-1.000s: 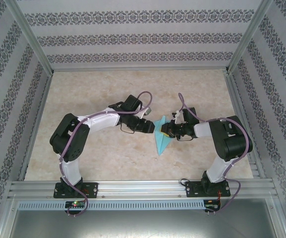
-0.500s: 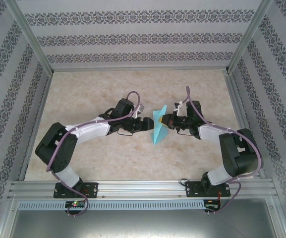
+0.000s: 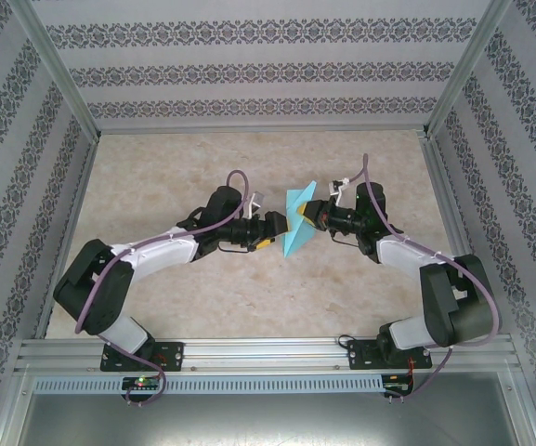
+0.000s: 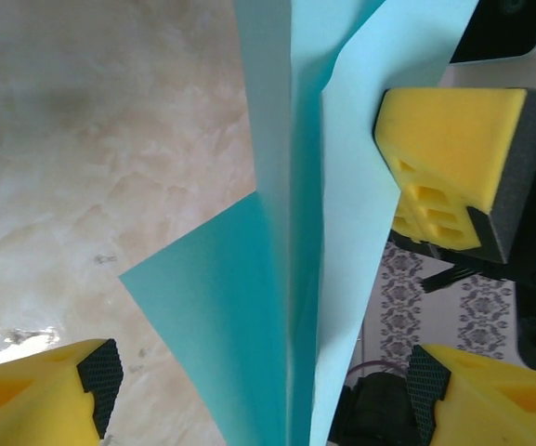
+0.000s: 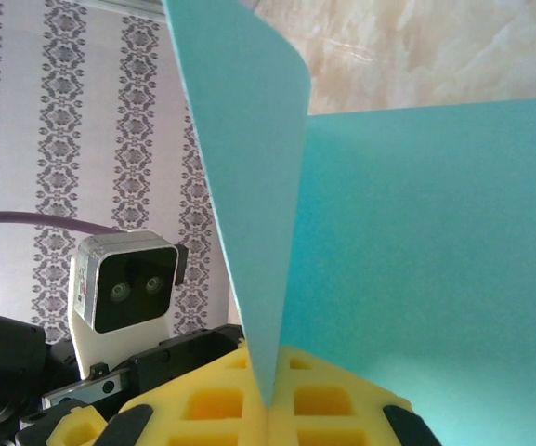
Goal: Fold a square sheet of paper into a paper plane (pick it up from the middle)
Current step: Turn over the paper at the center of the table.
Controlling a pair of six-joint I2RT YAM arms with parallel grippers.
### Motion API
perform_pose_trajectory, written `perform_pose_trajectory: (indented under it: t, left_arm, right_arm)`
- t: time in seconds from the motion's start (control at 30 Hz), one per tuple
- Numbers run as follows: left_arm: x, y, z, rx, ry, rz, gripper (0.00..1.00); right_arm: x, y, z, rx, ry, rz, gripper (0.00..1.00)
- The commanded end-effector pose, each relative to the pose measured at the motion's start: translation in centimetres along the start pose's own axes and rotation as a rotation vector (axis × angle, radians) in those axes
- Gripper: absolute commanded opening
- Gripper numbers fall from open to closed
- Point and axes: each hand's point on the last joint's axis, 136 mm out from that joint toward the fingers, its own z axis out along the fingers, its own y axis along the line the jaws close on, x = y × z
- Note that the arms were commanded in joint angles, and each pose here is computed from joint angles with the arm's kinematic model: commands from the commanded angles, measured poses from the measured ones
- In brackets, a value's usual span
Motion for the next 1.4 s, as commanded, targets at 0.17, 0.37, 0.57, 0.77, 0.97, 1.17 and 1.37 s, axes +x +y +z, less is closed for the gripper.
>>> perform_pose_trajectory:
  t: [0.17, 0.37, 0.57, 0.77, 0.97, 1.17, 1.37]
  left_arm:
    - [0.6, -2.6, 0.9, 0.105, -0.006, -0.035, 0.82]
    - [0.6, -3.6, 1.3, 0.148, 0.005, -0.032, 0.79]
    - [0.8, -2.2, 1.6, 0.095, 0.006, -0.028, 0.79]
    - [0.5, -3.1, 1.7, 0.137, -0.002, -0.016, 0.8]
    - [0.0, -5.0, 1.3, 0.163, 0.0, 0.022, 0.68]
    - [-0.2, -5.1, 1.0, 0.163, -0.007, 0.037, 0.58]
    - [-0.1, -5.9, 0.8, 0.181, 0.001, 0.057, 0.53]
  right_arm:
    - [-0.4, 3.8, -0.1, -0.108, -0.019, -0.045, 0.0]
    - [-0.4, 4.4, -0.2, -0.122, -0.024, -0.049, 0.0]
    - [-0.4, 5.0, -0.8, -0.135, -0.038, -0.058, 0.0]
    - [-0.3, 5.5, -1.3, -0.143, -0.041, -0.06, 0.0]
    - [0.0, 4.9, -1.2, -0.13, -0.039, -0.047, 0.0]
    - [0.1, 4.1, -1.1, -0.118, -0.038, -0.036, 0.0]
    - [-0.3, 3.4, -1.4, -0.107, -0.049, -0.023, 0.0]
